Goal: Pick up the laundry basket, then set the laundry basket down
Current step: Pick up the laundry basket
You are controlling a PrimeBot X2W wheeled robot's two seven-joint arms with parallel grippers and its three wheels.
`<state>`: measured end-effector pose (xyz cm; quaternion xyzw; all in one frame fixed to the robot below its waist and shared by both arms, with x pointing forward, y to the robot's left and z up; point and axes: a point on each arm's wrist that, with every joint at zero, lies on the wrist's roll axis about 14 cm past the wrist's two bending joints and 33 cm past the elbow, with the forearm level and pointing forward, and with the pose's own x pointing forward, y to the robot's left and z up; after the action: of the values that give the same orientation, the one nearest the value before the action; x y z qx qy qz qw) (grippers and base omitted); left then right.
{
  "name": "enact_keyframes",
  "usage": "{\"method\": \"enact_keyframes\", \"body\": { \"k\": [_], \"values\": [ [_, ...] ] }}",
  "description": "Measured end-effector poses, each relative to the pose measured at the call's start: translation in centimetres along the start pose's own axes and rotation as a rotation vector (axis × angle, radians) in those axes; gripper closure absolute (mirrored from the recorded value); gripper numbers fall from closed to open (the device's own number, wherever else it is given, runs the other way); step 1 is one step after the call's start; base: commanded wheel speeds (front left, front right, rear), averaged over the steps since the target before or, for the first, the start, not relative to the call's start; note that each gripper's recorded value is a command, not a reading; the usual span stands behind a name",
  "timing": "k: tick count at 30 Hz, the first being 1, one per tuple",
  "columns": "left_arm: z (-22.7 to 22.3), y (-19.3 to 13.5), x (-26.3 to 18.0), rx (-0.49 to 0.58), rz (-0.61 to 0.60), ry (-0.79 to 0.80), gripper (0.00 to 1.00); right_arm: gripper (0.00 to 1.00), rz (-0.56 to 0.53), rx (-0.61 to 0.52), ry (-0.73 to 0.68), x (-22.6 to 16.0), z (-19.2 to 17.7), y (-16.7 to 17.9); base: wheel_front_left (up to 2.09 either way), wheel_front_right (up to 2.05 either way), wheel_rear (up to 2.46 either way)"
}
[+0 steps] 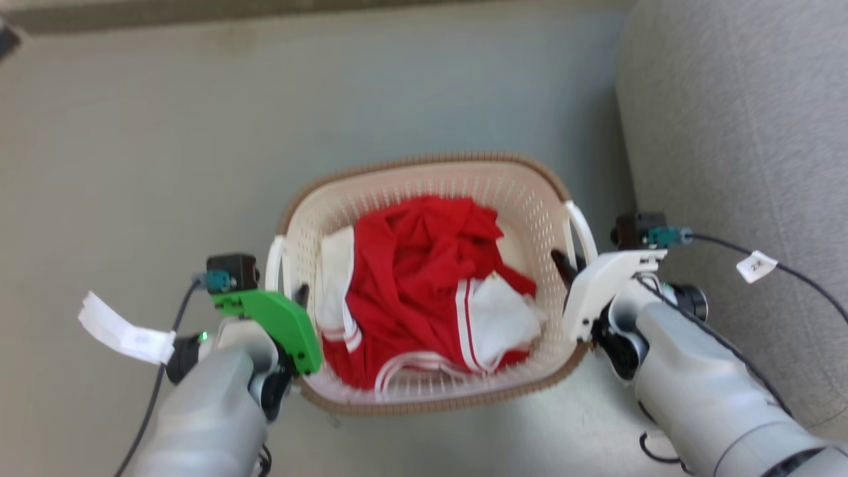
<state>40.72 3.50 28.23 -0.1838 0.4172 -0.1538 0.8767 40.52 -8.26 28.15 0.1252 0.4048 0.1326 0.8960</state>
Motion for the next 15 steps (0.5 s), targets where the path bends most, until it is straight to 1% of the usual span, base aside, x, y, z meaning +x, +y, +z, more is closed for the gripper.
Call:
{"method": "enact_keyframes", "body": {
  "k": [9,15],
  "values": [
    [-1.0,-1.3,-3.1,0.000,-0.008,0.007,1.00,1.00,0.006,0.003,0.005,-3.2,-0.9,1.1,0.00,0.00,0.00],
    [-2.3,-2.0,-5.0,0.010,-0.012,0.020,1.00,1.00,0.007,0.019,0.026,-5.3,-2.3,1.8,0.00,0.00,0.00]
  ]
}}
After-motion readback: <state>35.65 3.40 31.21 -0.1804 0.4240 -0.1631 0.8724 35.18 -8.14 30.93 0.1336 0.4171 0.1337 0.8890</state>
